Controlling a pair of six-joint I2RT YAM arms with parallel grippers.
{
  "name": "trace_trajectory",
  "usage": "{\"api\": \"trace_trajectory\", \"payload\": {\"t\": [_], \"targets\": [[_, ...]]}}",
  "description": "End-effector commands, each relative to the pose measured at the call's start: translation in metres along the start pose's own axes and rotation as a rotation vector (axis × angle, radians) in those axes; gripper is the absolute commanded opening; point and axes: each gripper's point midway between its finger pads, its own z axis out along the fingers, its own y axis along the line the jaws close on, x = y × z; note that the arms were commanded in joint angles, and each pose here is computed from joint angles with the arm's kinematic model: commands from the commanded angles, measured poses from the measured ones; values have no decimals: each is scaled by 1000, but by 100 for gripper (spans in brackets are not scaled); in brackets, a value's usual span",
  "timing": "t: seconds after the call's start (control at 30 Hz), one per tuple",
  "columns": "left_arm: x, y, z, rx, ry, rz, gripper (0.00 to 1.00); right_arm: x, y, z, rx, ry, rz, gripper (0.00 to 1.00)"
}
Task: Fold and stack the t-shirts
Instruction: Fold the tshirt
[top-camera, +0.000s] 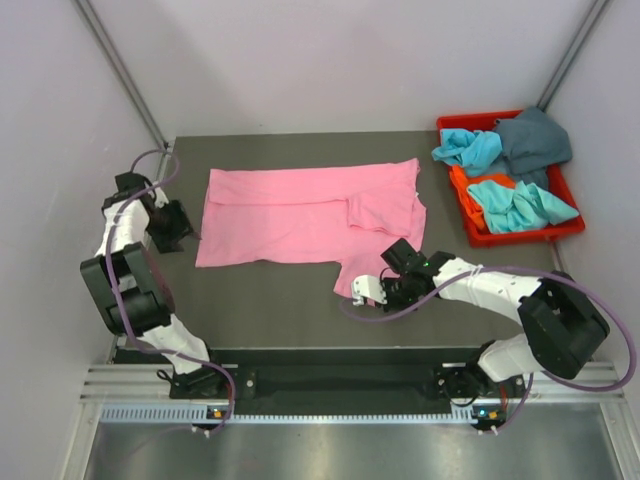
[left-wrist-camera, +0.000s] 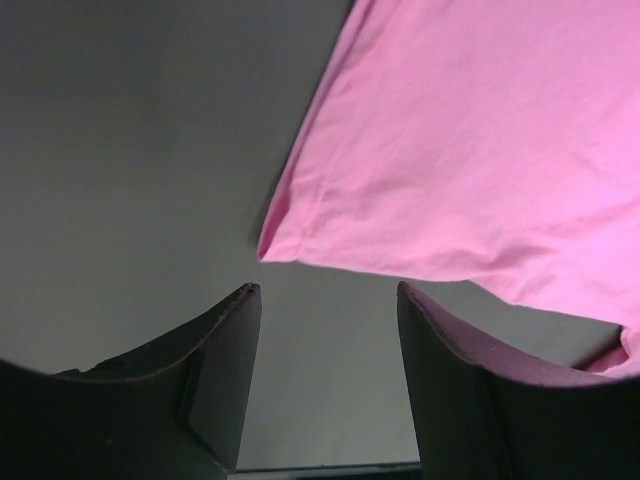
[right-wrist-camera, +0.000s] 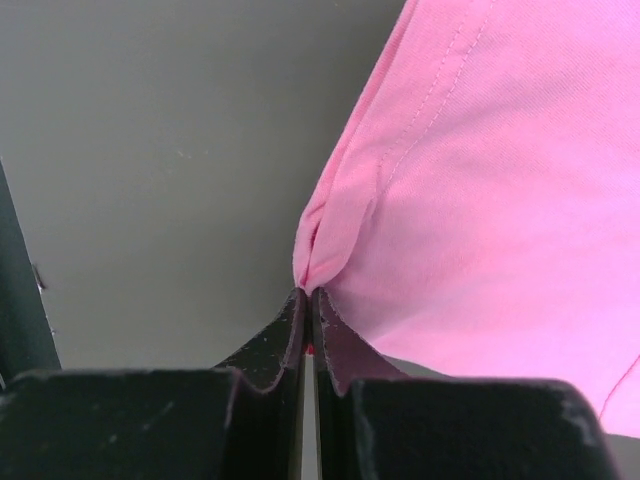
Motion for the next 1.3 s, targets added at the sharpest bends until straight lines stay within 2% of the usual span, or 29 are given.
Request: {"api": "trace_trajectory", "payload": {"t": [0.0, 0.5, 1.27], "targets": [[32, 16, -1, 20, 128, -113, 62, -12, -13, -6, 59, -41, -15, 0], [49, 37, 35, 39, 272, -228, 49, -23, -20, -8, 67, -75, 11, 0], [37, 39, 57, 75, 286, -241, 36, -18, -24, -7, 80, -71, 34, 0]]}}
